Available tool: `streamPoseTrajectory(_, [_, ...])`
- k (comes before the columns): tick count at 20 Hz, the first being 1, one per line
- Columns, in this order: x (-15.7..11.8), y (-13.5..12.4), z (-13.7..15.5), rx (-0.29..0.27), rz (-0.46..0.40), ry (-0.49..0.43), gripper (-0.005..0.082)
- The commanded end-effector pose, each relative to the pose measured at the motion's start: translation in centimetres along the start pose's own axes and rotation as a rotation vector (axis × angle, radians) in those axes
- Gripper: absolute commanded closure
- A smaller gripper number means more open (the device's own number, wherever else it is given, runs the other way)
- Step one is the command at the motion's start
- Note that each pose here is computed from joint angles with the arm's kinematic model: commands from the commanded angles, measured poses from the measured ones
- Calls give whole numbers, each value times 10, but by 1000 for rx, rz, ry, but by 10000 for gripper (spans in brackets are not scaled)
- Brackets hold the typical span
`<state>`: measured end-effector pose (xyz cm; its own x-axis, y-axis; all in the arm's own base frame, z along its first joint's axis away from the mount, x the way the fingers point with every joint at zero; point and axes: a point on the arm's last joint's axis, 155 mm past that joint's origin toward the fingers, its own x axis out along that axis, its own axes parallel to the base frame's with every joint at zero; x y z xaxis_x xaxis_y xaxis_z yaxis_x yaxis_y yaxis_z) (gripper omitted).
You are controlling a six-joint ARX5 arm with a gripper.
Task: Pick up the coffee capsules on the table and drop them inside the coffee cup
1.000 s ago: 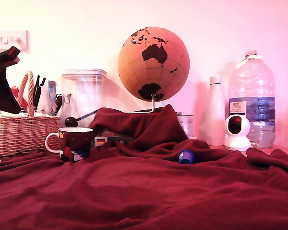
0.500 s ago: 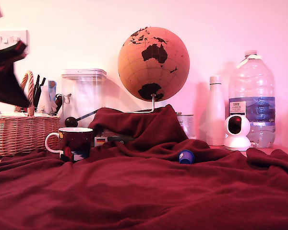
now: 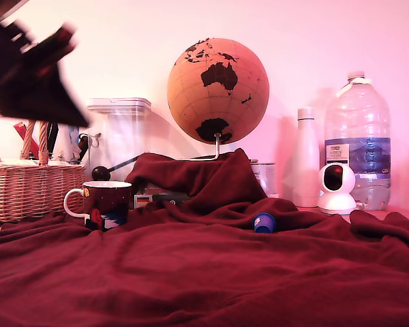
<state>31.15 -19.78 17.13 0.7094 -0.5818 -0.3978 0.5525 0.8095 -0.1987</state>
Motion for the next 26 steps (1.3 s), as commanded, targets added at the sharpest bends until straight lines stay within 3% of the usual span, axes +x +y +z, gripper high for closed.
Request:
streamPoseTrajectory(1, [1, -13, -2, 11, -34, -10, 790])
streamPoseTrajectory(9, [10, -56, -16, 43, -142, 26, 789])
streamPoseTrajectory(20, [9, -81, -19, 69, -204, 26, 756])
streamPoseTrajectory(21, [9, -81, -18, 70, -205, 22, 661])
streamPoseTrajectory(23, [10, -82, -13, 73, -209, 2, 302])
streamPoseTrajectory(24, [12, -83, -11, 73, -212, -9, 183])
streamPoseTrajectory(26, [17, -86, -13, 74, -222, -8, 163])
